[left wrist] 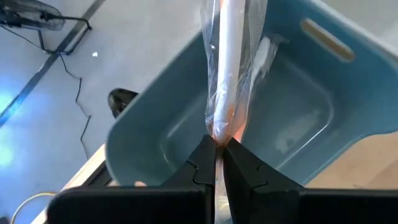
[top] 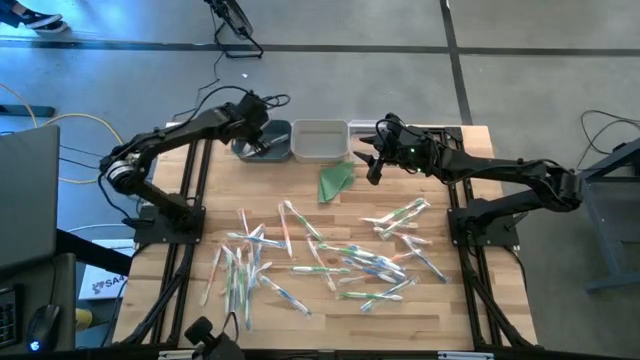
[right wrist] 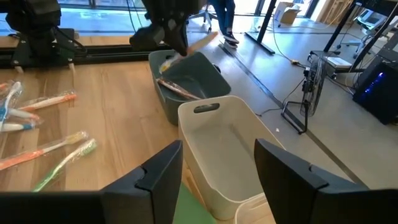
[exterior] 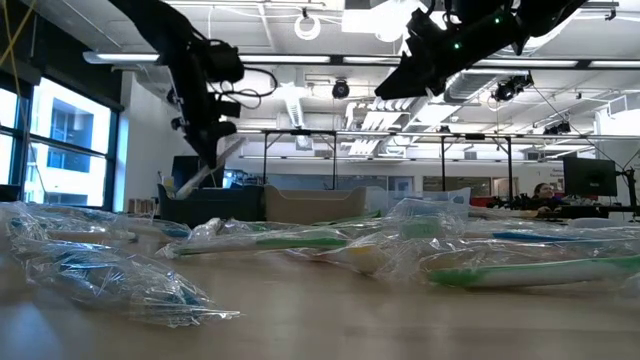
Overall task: Pick & Place Toothbrushes
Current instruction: Put the orange toothbrush into the dark blue bin, then put the green toothbrush into the transparent bin
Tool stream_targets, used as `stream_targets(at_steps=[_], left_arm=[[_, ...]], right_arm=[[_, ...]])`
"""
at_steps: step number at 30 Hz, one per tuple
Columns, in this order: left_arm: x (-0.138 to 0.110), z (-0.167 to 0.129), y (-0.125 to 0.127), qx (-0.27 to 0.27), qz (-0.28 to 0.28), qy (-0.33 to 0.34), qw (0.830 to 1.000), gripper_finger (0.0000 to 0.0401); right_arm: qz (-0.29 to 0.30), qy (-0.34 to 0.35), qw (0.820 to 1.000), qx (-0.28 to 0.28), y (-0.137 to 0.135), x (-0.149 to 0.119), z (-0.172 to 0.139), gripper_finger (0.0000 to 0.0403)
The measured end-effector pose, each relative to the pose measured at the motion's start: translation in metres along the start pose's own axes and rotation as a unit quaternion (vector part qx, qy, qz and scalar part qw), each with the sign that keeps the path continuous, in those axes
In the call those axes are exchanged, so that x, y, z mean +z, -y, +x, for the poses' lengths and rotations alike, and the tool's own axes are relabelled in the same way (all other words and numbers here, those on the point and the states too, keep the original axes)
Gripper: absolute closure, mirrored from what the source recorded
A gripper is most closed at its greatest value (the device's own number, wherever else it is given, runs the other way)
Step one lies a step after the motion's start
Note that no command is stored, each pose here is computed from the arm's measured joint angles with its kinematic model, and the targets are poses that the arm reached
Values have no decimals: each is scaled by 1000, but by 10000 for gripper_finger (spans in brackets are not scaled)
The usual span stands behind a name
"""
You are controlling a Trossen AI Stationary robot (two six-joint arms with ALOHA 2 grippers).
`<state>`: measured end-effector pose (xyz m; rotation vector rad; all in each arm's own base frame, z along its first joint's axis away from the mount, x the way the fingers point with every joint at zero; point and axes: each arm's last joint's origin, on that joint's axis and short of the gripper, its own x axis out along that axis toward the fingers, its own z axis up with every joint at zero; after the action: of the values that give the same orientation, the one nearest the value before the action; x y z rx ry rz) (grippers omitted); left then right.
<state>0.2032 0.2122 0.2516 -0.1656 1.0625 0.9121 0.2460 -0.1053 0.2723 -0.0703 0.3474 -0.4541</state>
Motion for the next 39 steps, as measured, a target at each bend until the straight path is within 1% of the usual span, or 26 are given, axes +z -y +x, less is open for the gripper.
stream_targets(at_steps=[8,13,17,24,27,30,39], left_arm=[[-2,26,8,-5,12,-42,999,394],[-4,37,11,-6,14,-59,998,388],[-5,40,13,-7,15,-64,998,364],[-4,41,13,-7,15,-62,998,291],[-3,41,13,-7,13,-57,998,269],[0,41,12,-6,9,-44,999,260],[2,41,12,-9,3,-29,1000,258]], right_arm=[[0,0,1000,1,0,0,0,211],[0,1,1000,4,0,0,0,211],[0,1,1000,4,0,0,0,211],[0,1,1000,4,0,0,0,211],[0,1,1000,4,0,0,0,211],[0,1,1000,4,0,0,0,211],[0,1,1000,4,0,0,0,211]])
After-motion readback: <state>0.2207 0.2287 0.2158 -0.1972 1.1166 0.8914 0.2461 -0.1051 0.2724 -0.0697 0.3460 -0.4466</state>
